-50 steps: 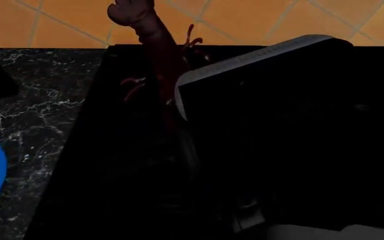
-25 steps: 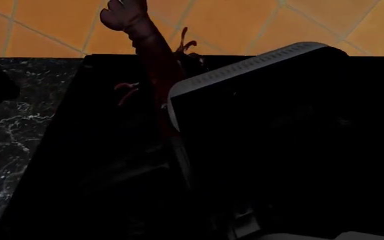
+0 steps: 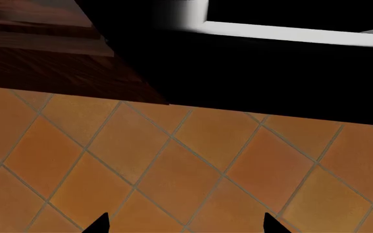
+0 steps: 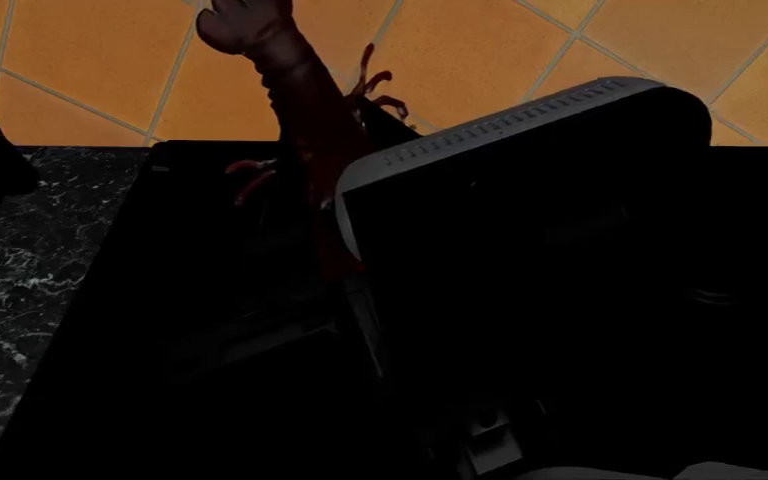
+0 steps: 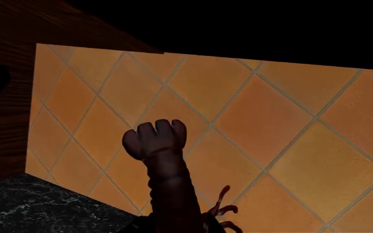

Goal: Pick the lobster from the counter and place it in the microwave.

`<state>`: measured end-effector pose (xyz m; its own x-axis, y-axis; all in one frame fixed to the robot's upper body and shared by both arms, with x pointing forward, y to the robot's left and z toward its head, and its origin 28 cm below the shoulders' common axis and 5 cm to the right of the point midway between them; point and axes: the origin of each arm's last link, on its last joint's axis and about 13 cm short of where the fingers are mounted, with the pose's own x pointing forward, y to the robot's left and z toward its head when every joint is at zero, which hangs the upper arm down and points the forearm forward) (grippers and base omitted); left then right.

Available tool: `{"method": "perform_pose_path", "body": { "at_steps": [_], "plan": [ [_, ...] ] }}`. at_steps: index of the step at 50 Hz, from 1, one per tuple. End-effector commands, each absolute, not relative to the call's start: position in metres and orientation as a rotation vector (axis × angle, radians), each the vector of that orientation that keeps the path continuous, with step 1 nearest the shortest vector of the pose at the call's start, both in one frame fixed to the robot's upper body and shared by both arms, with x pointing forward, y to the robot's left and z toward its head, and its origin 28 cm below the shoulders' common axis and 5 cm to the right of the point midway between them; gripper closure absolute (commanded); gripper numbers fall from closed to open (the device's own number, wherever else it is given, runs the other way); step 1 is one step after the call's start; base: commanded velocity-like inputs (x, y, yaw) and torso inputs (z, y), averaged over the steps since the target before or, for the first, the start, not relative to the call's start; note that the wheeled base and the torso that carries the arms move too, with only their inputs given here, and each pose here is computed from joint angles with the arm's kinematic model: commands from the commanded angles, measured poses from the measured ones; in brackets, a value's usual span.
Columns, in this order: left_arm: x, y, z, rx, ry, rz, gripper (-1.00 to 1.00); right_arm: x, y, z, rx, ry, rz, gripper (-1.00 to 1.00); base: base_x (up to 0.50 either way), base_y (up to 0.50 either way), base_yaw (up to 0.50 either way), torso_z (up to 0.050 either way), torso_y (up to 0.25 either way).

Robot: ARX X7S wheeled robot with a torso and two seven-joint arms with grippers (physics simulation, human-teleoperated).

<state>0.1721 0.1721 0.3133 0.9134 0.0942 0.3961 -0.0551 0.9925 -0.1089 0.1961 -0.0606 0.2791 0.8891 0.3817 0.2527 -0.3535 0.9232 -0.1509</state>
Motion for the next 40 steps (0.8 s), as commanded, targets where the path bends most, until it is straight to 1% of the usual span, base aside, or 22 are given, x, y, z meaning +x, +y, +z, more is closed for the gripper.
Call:
{"method": "perform_pose_path", "body": {
  "at_steps": [1, 7, 16, 26, 40],
  "plan": [
    [0.176, 0.173, 0.319, -0.125, -0.406, 0.084, -1.00, 0.196, -0.060, 0.281, -0.109, -0.306, 0.392, 1.00, 0.39, 0.00, 0.00, 0.000, 0.000],
    [0.178, 0.172, 0.316, -0.130, -0.399, 0.087, -1.00, 0.190, -0.062, 0.282, -0.115, -0.304, 0.386, 1.00, 0.00, 0.00, 0.00, 0.002, 0.000],
    [0.182, 0.170, 0.315, -0.130, -0.392, 0.086, -1.00, 0.165, -0.064, 0.299, -0.139, -0.357, 0.391, 1.00, 0.00, 0.00, 0.00, 0.000, 0.000],
    [0.184, 0.171, 0.315, -0.132, -0.392, 0.091, -1.00, 0.156, -0.068, 0.317, -0.148, -0.410, 0.397, 1.00, 0.00, 0.00, 0.00, 0.000, 0.000],
    [0.184, 0.169, 0.316, -0.126, -0.396, 0.082, -1.00, 0.142, -0.075, 0.357, -0.256, -0.491, 0.383, 1.00, 0.00, 0.00, 0.00, 0.000, 0.000]
  ]
}}
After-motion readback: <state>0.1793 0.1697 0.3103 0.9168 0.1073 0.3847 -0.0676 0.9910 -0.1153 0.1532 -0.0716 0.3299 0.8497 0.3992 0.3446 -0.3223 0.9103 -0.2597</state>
